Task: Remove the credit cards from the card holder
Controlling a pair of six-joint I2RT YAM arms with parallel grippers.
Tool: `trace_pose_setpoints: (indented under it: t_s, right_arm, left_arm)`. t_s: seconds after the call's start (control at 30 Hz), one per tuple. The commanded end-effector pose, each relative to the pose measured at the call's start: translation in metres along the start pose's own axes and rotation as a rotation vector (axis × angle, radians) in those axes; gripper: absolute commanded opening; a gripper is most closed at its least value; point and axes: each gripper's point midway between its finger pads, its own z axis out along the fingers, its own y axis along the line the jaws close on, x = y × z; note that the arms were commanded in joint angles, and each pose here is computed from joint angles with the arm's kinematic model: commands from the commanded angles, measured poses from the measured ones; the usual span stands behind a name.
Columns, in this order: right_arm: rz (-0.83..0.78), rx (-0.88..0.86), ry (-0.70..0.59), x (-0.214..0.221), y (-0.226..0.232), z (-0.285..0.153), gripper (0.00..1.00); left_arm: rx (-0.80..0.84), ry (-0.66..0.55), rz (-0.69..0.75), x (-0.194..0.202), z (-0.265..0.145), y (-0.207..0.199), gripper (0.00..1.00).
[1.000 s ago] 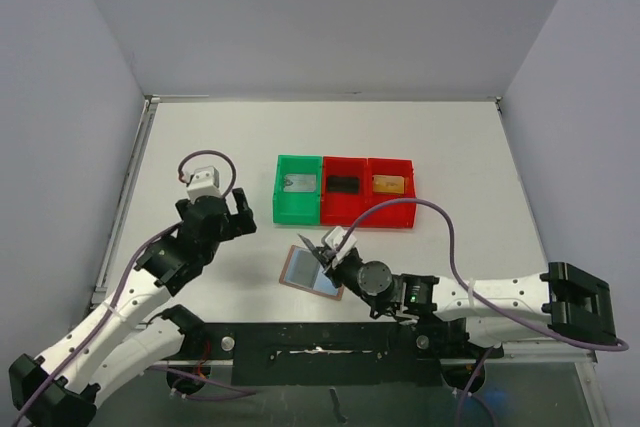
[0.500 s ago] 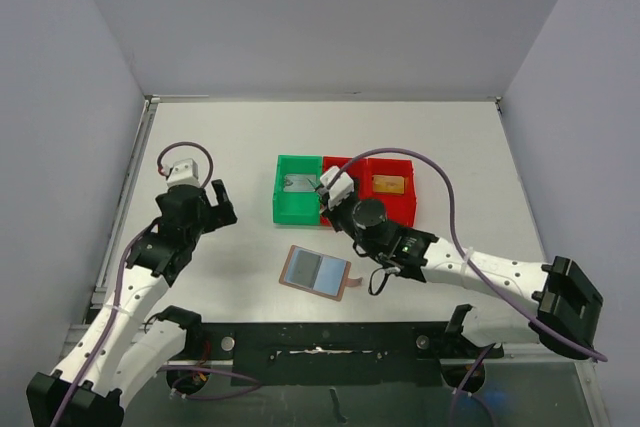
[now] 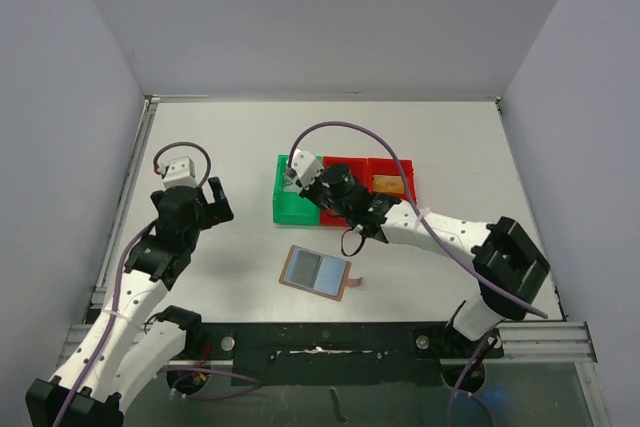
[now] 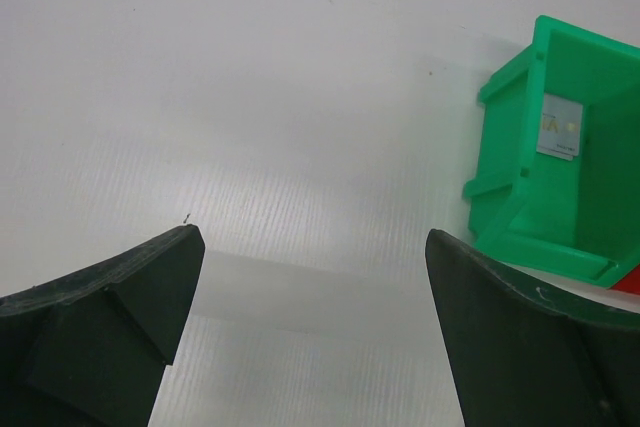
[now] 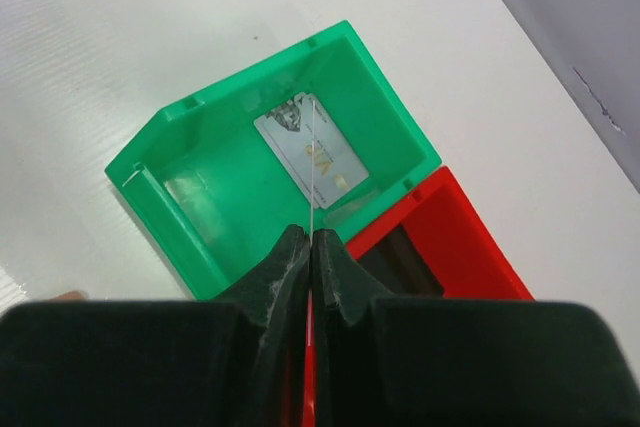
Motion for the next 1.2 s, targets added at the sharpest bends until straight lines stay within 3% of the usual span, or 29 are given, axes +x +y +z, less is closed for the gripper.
trace_pose_setpoints:
  t_s: [0.0,0.37,0.87,1.17]
  right_arm:
    - [-0.087,-0.049,-0.056,-0.031,-0.007,0.018,0.00]
    - [-0.277,-0.176,-0.013,-0.020,-0.003,0.060,0.00]
    - [-0.498,-0.179,0.142,0.018,-0.016,0.106,0.00]
    - [-0.602,-0.208,0.152,0.025,-0.018,0.121,0.00]
  left_arm:
    - [-0.018,-0.071,-0.004,-0.014,0.002,0.003,0.95]
    - [-0.024,-0.076,0.003,-0.015,0.003,0.005,0.95]
    - [0.003,-0.078,0.005,-0.015,0.001,0.001,0.95]
    - [0.014,-0.072,0.010,-0.013,0.001,-0.001,0.95]
